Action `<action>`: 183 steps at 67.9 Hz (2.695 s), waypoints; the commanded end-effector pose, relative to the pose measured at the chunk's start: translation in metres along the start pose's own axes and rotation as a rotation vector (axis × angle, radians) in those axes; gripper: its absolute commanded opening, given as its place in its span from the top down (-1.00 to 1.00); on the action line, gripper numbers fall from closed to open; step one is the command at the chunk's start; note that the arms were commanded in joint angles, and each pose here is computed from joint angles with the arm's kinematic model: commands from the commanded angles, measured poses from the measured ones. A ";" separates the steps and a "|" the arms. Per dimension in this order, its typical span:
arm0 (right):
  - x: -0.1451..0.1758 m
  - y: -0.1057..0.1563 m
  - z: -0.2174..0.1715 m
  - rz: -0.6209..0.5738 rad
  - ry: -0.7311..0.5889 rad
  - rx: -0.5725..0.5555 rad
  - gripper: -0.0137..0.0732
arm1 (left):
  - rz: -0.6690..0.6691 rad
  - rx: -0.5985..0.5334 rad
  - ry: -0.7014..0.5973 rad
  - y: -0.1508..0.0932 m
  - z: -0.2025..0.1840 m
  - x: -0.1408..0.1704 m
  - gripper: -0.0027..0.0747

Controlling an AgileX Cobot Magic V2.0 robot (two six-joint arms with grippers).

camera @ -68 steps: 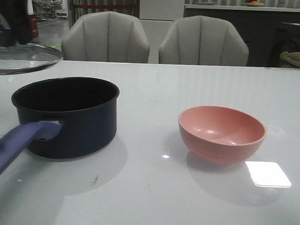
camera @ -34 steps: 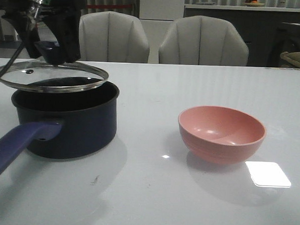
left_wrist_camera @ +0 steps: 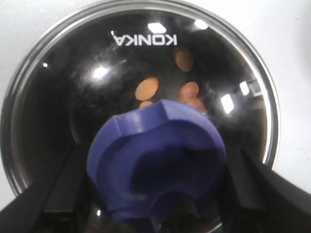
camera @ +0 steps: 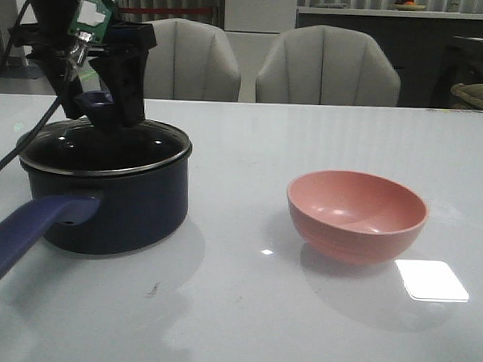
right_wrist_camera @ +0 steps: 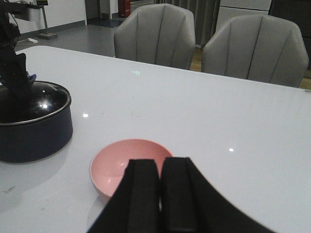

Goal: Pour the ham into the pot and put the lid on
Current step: 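Lower the glass lid onto the pot with the left gripper, then release the lid knob and raise the left gripper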

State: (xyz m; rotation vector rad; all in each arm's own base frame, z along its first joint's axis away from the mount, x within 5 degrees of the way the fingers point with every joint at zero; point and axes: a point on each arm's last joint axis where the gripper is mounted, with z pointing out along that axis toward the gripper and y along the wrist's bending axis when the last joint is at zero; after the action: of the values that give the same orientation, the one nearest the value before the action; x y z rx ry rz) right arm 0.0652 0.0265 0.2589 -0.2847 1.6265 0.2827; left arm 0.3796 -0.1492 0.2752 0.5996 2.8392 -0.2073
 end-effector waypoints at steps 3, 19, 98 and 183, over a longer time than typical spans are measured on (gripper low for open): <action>-0.015 -0.003 -0.001 0.001 -0.088 0.032 0.31 | 0.009 0.002 -0.135 -0.005 -0.030 -0.007 0.15; -0.015 -0.003 -0.001 0.001 -0.088 0.032 0.31 | 0.009 0.006 -0.107 -0.006 -0.030 -0.005 0.01; -0.015 -0.003 -0.001 0.001 -0.088 0.032 0.31 | 0.032 -0.082 -0.417 0.004 -0.161 0.059 -0.63; -0.015 -0.003 -0.001 0.001 -0.088 0.032 0.31 | -0.018 -0.140 -1.401 -0.020 -0.111 0.346 -0.03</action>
State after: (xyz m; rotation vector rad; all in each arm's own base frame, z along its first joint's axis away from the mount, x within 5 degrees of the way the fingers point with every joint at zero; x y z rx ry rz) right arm 0.0652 0.0265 0.2589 -0.2847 1.6265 0.2827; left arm 0.0463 -0.0181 0.2818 0.2475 1.6149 -0.2626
